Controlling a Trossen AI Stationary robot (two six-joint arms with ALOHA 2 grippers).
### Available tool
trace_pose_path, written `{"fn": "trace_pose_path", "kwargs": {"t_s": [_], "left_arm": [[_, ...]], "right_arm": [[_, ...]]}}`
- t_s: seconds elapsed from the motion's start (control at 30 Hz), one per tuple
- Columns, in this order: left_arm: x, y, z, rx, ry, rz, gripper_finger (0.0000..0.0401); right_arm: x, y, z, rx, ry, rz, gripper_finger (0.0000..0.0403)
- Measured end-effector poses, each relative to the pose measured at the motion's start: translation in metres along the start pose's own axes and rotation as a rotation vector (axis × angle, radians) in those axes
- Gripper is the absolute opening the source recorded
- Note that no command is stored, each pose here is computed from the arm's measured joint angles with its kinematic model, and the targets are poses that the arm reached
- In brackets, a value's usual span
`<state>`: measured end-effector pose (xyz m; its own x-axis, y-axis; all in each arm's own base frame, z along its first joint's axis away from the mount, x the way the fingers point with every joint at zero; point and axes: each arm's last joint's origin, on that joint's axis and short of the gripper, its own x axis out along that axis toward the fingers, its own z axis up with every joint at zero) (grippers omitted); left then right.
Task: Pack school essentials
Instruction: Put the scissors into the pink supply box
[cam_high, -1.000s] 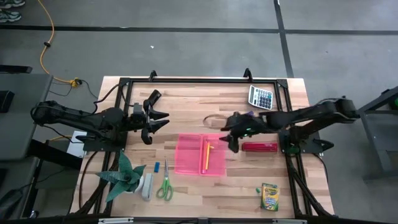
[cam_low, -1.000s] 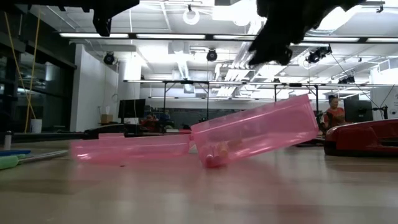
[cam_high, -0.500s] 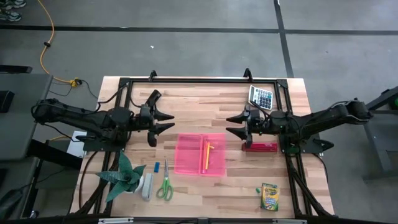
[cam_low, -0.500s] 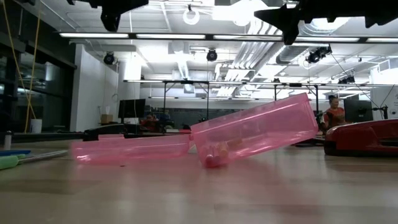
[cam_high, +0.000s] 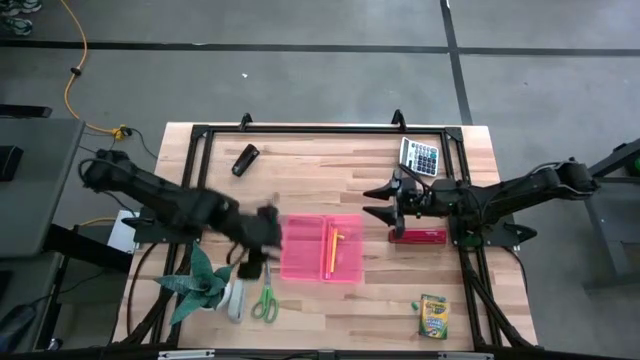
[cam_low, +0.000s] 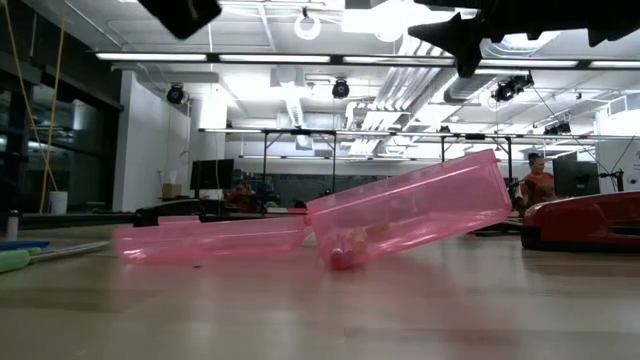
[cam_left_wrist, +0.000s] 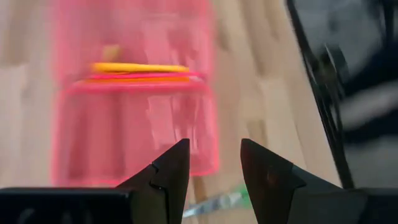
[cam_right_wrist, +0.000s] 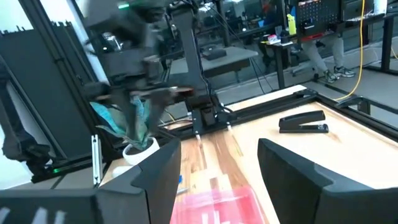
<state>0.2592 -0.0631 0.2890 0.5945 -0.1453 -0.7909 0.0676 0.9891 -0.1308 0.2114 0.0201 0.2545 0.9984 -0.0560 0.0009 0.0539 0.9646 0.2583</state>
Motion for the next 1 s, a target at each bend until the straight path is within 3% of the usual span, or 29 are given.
{"fn": "trace_pose_path", "kwargs": {"t_s": [0.33,0.57,1.0], "left_arm": [[0.067,-0.077,0.01,0.608,0.233,-0.15,0.0131],[0.107,-0.083,0.021,0.683,0.306,-0.185,0.0131],[0.149,-0.085,-0.006,0.74,0.513,-0.268,0.0131]], "right_arm": [[0.0,-0.001,-0.003,-0.002,0.025,-0.006,0.0206],[0.0,-0.001,-0.004,0.0,0.041,-0.01,0.0206],[0.0,-0.003,-0.008,-0.007,0.071,-0.048,0.0206]]}}
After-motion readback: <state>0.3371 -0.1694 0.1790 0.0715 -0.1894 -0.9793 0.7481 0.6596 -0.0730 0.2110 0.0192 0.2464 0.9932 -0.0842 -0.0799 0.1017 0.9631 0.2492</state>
